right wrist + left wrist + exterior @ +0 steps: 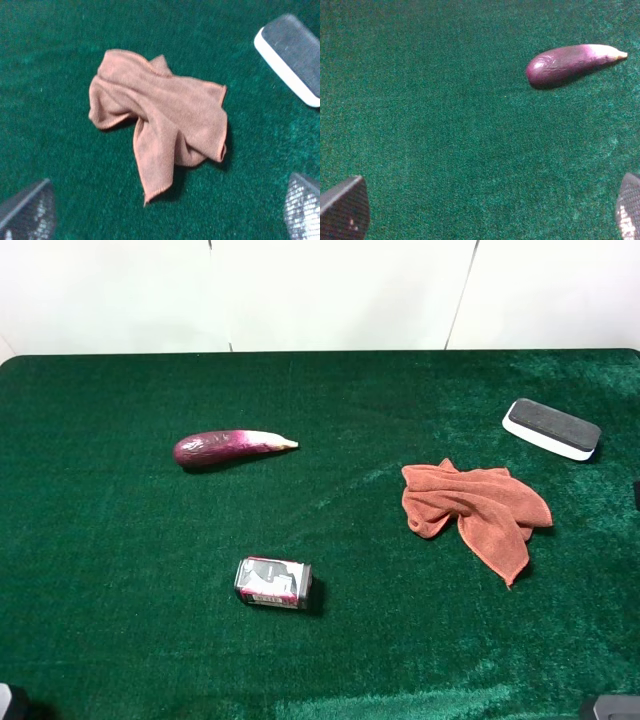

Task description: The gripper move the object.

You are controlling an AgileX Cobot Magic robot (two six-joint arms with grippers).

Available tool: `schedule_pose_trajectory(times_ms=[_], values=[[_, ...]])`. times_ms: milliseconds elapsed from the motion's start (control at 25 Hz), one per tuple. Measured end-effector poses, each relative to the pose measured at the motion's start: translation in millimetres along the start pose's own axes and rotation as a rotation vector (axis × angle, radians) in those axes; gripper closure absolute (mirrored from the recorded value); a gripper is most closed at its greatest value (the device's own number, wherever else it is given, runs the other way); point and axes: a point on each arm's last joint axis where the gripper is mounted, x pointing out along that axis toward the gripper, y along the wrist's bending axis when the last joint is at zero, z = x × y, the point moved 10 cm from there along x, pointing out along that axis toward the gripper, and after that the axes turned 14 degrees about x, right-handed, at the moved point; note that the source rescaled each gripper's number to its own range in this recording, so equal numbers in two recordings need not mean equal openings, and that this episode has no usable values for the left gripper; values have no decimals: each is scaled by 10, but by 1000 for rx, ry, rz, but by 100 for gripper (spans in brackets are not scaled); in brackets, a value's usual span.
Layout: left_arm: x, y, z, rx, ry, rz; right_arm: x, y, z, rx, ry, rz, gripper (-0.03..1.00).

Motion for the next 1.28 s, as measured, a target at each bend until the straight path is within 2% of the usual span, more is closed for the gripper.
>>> schedule_pose_trajectory(times_ms=[240, 520, 680, 1280], values=[[0, 0, 0, 0, 0, 0, -184, 15, -90, 0, -180, -8, -3], [0, 0, 0, 0, 0, 0, -471, -66, -156, 24, -371, -67, -3], [0, 0, 0, 0, 0, 0, -430, -84, -218, 66, -349, -66, -3], [0, 0, 0, 0, 0, 0, -429, -85, -220, 91, -350, -62, -3]])
